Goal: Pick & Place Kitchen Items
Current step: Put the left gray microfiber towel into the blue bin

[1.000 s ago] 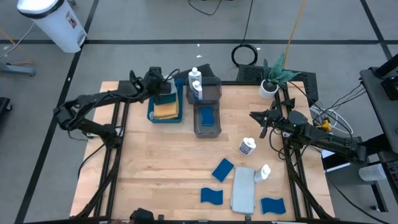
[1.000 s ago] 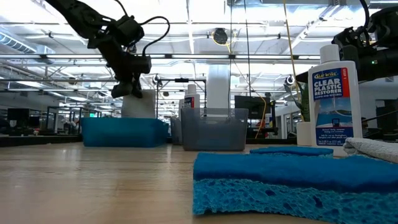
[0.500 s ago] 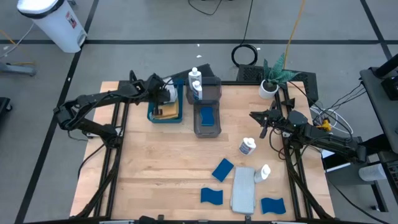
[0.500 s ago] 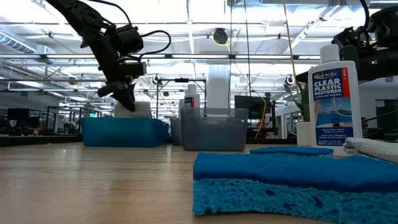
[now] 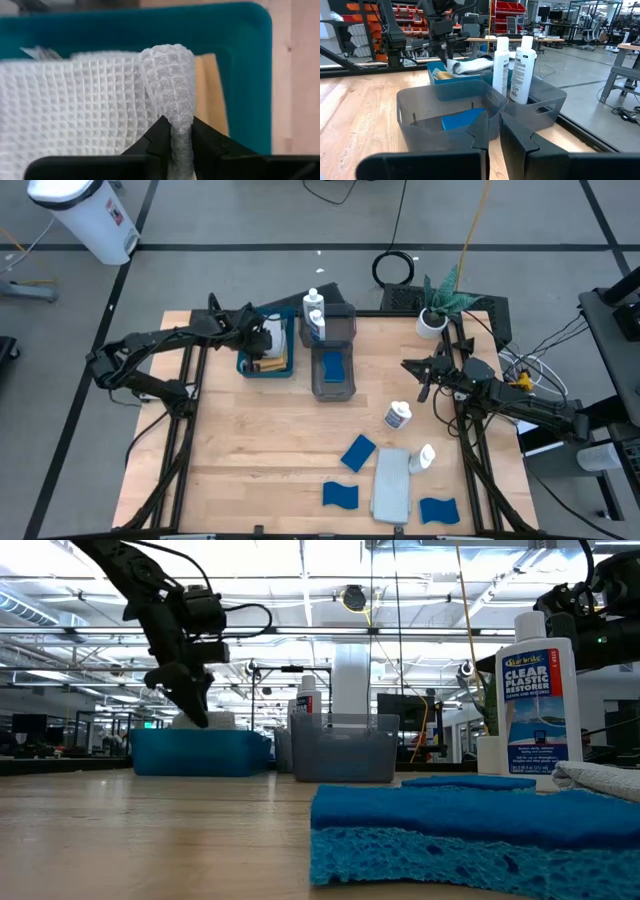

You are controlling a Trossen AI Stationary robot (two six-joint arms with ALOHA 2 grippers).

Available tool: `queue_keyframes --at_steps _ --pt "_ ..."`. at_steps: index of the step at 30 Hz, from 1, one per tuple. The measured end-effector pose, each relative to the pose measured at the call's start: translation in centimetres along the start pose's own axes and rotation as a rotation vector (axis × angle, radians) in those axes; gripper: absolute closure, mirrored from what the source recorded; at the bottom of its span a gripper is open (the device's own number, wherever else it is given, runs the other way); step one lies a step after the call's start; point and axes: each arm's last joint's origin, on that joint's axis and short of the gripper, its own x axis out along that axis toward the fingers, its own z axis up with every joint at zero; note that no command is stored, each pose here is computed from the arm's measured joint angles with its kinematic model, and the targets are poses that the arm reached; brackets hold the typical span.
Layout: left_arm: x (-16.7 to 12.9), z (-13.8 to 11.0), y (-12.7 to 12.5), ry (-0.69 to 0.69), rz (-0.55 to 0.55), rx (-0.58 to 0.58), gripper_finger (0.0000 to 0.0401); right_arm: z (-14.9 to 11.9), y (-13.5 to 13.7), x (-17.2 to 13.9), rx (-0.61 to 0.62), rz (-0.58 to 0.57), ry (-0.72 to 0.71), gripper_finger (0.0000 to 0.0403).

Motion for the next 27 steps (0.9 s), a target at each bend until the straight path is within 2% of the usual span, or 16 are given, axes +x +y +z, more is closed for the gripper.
queue_keyframes --at_steps 10,18,22,27 --pt "1.1 -1.5 -0.9 0.046 -0.026 -0.103 0.0289 0.0 0.0 0.0 0.000 0.000 0.000 0.0383" --pt "1.4 -1.5 -1.5 0.100 0.047 -0.210 0.0205 0.0 0.0 0.0 0.000 0.000 0.000 0.0383" --pt "1.4 -1.1 -2.1 0.096 0.038 -0.214 0.0164 0.0 0.0 0.0 0.000 0.000 0.000 0.0383" --pt "1.2 -0.2 -2.6 0.080 0.031 -0.207 0.0132 0.0 0.0 0.0 0.000 0.000 0.000 0.0383"
